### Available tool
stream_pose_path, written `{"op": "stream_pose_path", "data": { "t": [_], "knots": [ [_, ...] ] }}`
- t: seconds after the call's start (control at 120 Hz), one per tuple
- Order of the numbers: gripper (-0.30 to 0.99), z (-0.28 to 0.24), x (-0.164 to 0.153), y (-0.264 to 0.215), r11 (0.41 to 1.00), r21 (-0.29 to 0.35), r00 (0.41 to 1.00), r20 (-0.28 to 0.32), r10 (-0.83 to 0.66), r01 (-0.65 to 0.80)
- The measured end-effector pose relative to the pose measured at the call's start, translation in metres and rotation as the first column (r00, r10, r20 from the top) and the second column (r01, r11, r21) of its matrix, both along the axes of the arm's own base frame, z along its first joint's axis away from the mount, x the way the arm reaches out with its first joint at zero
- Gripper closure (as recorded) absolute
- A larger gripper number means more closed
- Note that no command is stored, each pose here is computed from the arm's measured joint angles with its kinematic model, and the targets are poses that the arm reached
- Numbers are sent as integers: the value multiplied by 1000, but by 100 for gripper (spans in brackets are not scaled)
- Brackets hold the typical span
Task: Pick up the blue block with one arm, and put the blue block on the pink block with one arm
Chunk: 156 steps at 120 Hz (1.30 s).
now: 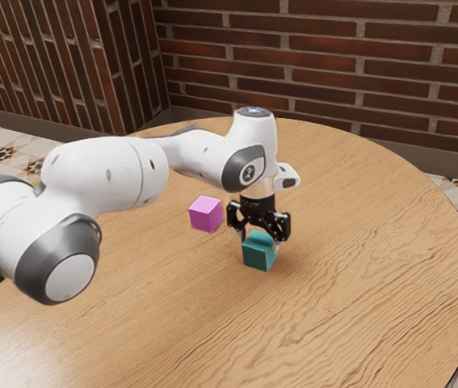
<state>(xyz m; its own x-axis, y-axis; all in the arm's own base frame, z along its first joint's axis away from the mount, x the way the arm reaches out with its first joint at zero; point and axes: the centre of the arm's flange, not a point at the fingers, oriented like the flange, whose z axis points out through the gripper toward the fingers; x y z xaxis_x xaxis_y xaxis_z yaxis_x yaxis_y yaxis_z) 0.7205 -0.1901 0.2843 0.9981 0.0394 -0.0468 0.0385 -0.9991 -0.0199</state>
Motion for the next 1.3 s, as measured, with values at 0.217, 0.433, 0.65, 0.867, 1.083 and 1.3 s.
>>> {"op": "stream_pose_path", "data": {
  "t": [0.217, 0.433, 0.65, 0.867, 1.083, 1.3],
  "knots": [
    [10, -16, 2, -1, 999, 11, 999, 7, -48, 48],
    [20, -20, 3, -1, 997, 7, 997, 18, -71, 71],
    [27, -19, 6, 6, 997, 17, 997, 26, -75, 75],
    [30, 67, 10, 46, 999, 14, 992, 119, -41, 40],
    [29, 123, 15, 157, 1000, 0, 985, 175, -11, 12],
    [30, 95, 33, 197, 1000, 17, 991, 130, -1, -1]
  ]
}}
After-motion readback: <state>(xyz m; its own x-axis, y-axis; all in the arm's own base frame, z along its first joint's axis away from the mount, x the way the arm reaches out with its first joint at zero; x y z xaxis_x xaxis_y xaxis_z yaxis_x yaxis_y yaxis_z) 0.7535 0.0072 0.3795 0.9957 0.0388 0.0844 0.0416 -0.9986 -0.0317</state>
